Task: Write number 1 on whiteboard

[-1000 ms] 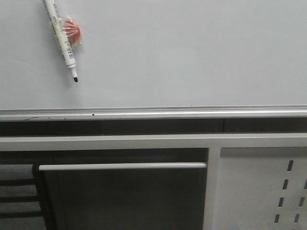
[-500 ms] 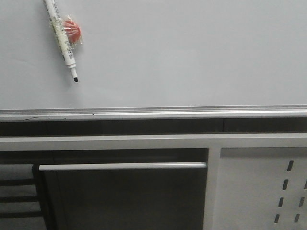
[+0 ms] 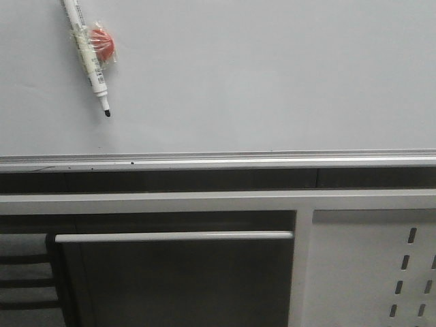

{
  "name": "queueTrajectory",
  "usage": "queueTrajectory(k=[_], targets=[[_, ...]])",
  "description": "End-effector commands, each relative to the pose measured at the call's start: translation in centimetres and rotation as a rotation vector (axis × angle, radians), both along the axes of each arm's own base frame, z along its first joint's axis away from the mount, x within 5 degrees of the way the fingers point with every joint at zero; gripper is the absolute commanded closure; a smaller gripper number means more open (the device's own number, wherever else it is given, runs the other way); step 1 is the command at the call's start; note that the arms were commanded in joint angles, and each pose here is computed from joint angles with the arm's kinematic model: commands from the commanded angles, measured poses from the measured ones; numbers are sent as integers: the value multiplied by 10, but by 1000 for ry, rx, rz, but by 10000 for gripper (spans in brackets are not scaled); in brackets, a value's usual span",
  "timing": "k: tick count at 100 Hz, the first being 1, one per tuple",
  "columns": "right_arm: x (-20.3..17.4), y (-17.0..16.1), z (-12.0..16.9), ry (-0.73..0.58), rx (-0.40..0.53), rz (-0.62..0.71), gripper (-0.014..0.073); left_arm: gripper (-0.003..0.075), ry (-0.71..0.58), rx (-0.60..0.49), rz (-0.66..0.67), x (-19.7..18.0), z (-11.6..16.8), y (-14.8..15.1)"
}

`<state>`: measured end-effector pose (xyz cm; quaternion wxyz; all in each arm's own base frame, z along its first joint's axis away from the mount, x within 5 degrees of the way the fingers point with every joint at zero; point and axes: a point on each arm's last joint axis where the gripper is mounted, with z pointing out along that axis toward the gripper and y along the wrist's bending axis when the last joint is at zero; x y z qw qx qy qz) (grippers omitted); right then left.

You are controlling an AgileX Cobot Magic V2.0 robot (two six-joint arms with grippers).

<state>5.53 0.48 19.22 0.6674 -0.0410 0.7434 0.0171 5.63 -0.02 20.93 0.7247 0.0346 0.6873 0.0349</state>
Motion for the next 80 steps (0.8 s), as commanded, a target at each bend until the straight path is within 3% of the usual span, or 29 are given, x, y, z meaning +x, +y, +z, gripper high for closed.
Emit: queueTrajectory(k=[1,33,53,67,80], targets=[[0,0,1,-82,22,-9,659,741,-73,-63,1,-1,-5,1],[0,-1,10,-166,288,-18,659,741,-103,-426,-3,-1,-2,4],[0,-2,13,-157,603,-27,659,741,-100,-847,-23,-2,0,5],[-2,2,29,-139,625,11,650,741,-45,-818,-98,-4,18,-3],[5,6,53,-55,562,31,638,741,29,-634,-152,-2,52,-11]])
